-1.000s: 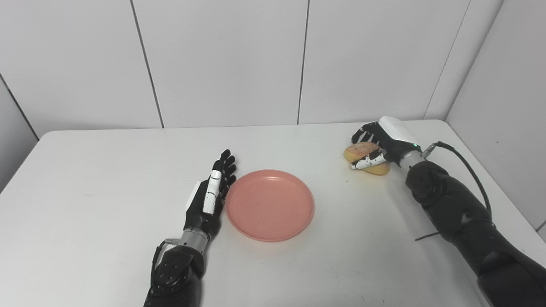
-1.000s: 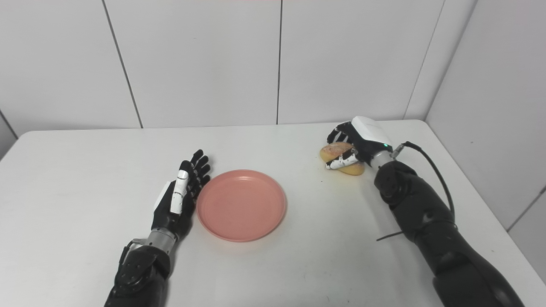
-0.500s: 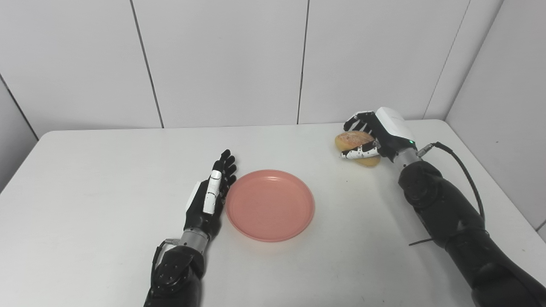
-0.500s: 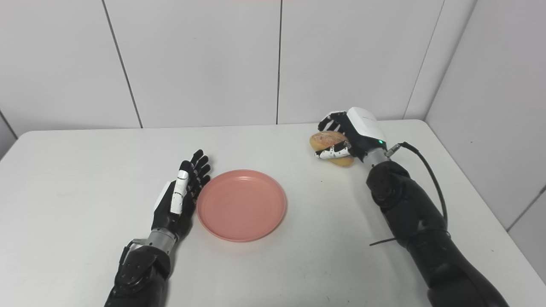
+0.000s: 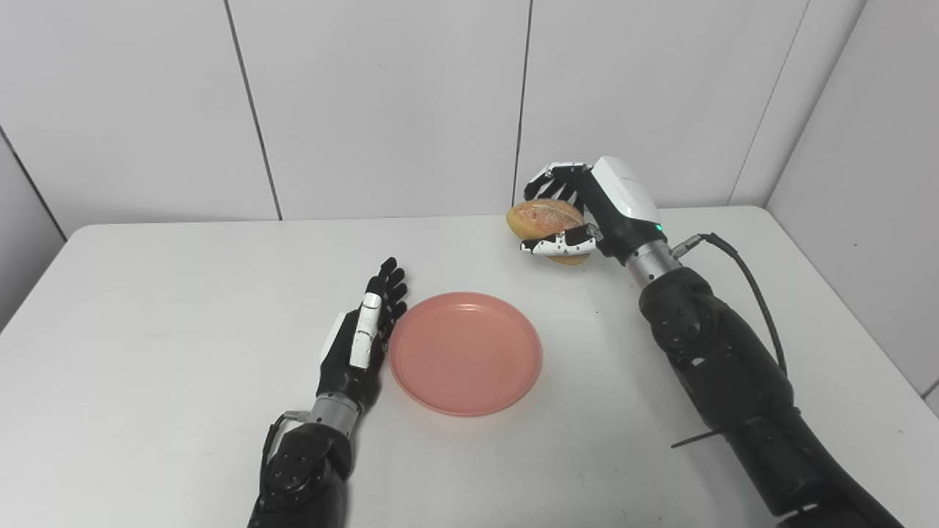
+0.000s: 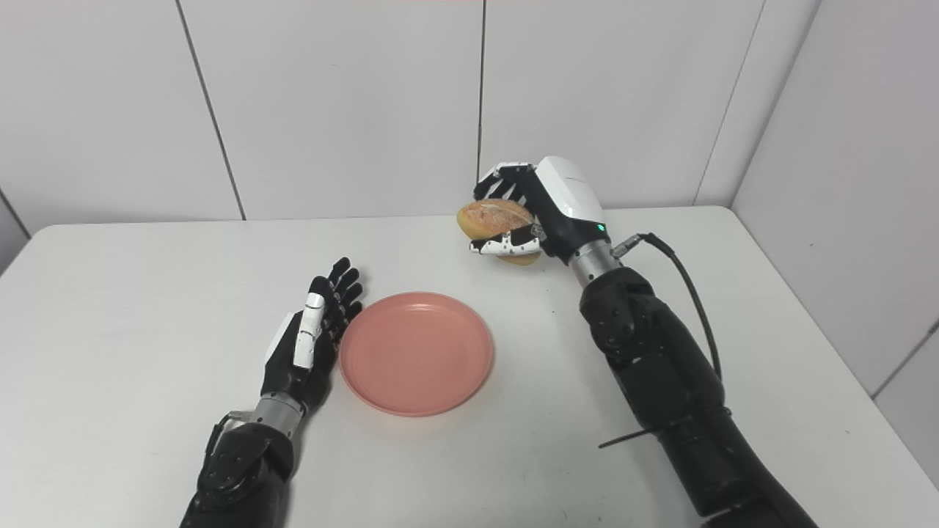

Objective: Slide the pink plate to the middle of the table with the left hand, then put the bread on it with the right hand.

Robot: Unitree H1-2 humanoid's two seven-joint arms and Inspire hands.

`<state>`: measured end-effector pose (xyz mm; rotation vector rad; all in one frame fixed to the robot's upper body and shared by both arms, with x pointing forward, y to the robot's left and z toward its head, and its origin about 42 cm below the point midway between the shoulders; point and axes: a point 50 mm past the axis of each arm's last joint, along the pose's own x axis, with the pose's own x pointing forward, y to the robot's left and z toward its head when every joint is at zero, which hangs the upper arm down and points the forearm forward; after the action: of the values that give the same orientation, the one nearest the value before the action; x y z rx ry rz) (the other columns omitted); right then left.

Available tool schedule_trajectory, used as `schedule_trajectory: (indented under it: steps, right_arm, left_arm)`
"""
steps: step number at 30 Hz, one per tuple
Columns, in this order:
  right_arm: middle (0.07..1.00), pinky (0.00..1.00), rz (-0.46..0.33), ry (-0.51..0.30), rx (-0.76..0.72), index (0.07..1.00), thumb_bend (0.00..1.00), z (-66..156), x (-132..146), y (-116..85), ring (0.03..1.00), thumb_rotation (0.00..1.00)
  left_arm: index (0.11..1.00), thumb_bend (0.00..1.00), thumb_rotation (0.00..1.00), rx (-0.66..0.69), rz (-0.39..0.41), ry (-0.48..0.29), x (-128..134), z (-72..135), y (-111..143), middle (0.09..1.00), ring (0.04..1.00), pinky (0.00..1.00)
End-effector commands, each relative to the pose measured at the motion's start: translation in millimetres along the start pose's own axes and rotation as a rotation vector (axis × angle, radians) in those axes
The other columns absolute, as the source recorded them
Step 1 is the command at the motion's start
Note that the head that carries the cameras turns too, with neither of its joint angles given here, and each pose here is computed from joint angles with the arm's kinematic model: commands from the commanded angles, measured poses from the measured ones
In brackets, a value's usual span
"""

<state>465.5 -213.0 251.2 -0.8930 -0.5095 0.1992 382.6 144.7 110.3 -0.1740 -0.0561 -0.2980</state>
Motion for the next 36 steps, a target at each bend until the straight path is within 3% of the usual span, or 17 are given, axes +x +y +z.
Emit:
schedule_trajectory:
  steps: [1,8,13,15,20,30,36]
  right_arm:
    - [0.462,0.25,-0.032,-0.072,0.016,0.547,0.51,22,12,-10,0.361,0.00]
    - [0.456,0.25,0.012,-0.164,0.056,0.544,0.51,55,10,12,0.353,0.00]
    - [0.465,0.28,0.059,-0.171,0.066,0.547,0.51,64,6,29,0.367,0.00]
    - [0.502,0.26,0.070,-0.170,0.073,0.497,0.51,66,4,35,0.397,0.00]
    - [0.457,0.26,0.102,-0.192,0.080,0.539,0.51,66,1,52,0.361,0.00]
    - [0.478,0.36,0.177,-0.196,0.056,0.537,0.51,62,-4,73,0.395,0.00]
    - [0.484,0.35,0.220,-0.185,0.071,0.536,0.51,55,-10,84,0.393,0.00]
  left_arm:
    - [0.981,0.69,1.00,-0.022,-0.002,0.011,-6,-9,-3,0.994,1.000,1.00]
    - [0.968,0.68,1.00,-0.001,0.013,0.009,-7,-7,-1,0.981,0.991,1.00]
    - [0.956,0.65,1.00,-0.016,0.022,-0.002,-6,-7,0,0.972,0.984,1.00]
    - [0.958,0.64,1.00,-0.015,0.023,-0.002,-5,-7,1,0.974,0.984,1.00]
    - [0.963,0.64,1.00,-0.020,0.023,-0.003,-5,-6,3,0.979,0.989,1.00]
    - [0.973,0.67,1.00,-0.023,0.023,-0.003,-4,-4,5,0.989,1.000,1.00]
    - [0.981,0.68,1.00,-0.018,0.032,-0.001,-3,-2,8,0.994,1.000,1.00]
